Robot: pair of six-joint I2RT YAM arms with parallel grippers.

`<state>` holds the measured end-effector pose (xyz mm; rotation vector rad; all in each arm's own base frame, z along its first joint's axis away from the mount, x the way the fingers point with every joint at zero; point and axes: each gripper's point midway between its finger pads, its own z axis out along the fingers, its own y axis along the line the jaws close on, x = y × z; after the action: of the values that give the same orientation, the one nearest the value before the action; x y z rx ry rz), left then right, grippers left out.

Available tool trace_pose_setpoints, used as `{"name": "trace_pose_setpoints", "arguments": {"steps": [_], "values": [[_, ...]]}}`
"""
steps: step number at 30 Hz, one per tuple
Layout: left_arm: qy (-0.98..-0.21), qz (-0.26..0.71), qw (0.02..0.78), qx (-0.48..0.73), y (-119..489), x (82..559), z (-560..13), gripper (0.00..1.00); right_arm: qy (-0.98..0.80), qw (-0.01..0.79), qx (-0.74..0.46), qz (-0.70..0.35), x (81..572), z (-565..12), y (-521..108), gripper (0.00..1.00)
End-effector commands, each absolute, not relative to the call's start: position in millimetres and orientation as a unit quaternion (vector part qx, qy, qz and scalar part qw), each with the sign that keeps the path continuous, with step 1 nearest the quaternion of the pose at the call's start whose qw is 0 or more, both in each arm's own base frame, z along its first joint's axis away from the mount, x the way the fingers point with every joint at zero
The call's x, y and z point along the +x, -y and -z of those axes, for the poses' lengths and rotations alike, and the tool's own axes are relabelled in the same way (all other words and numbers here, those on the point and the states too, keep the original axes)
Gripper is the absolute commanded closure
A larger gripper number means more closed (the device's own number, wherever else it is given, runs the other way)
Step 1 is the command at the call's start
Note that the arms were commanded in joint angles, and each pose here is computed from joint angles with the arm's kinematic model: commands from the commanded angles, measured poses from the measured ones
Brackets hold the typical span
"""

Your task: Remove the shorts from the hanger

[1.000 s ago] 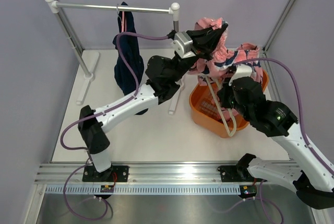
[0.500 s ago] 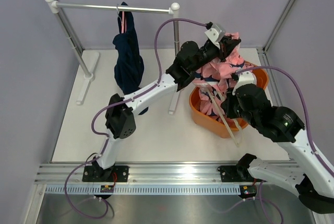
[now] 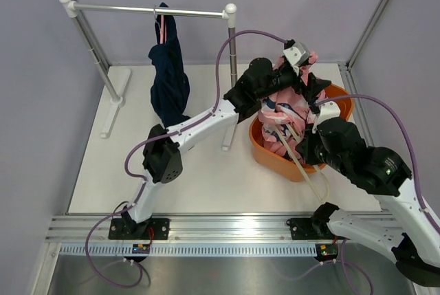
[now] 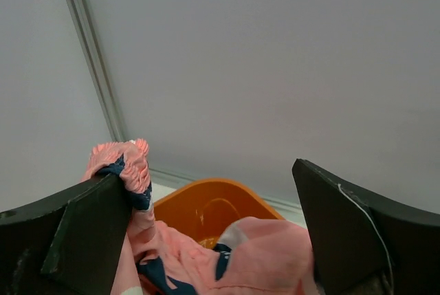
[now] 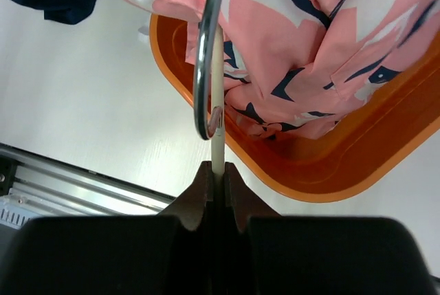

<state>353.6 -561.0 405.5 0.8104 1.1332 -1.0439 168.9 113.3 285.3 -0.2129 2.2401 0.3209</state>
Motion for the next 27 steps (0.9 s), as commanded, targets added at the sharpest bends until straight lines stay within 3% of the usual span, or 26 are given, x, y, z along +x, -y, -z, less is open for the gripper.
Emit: {"name": "trace_pose_setpoints", "arguments": {"steps": [1, 12, 20, 27], "values": [[-0.457, 0.449, 0.690, 0.337, 534, 337, -462, 0.01, -0.876, 0.464, -0.044, -0.123, 182, -310, -106, 1.00], [-0.401, 0.464, 0.725, 0.313, 486, 301, -542, 0.01, -0.873, 0.483, 0.016, -0.071, 191, -310, -83, 1.00], [-0.400, 0.489, 0.711, 0.309, 473, 286, -565, 0.01, -0.882, 0.459, -0.016, -0.110, 184, -299, -101, 1.00], [-0.410, 0.455, 0.746, 0.261, 430, 283, -577, 0.01, -0.862, 0.470, -0.059, -0.180, 179, -321, -125, 1.00]]}}
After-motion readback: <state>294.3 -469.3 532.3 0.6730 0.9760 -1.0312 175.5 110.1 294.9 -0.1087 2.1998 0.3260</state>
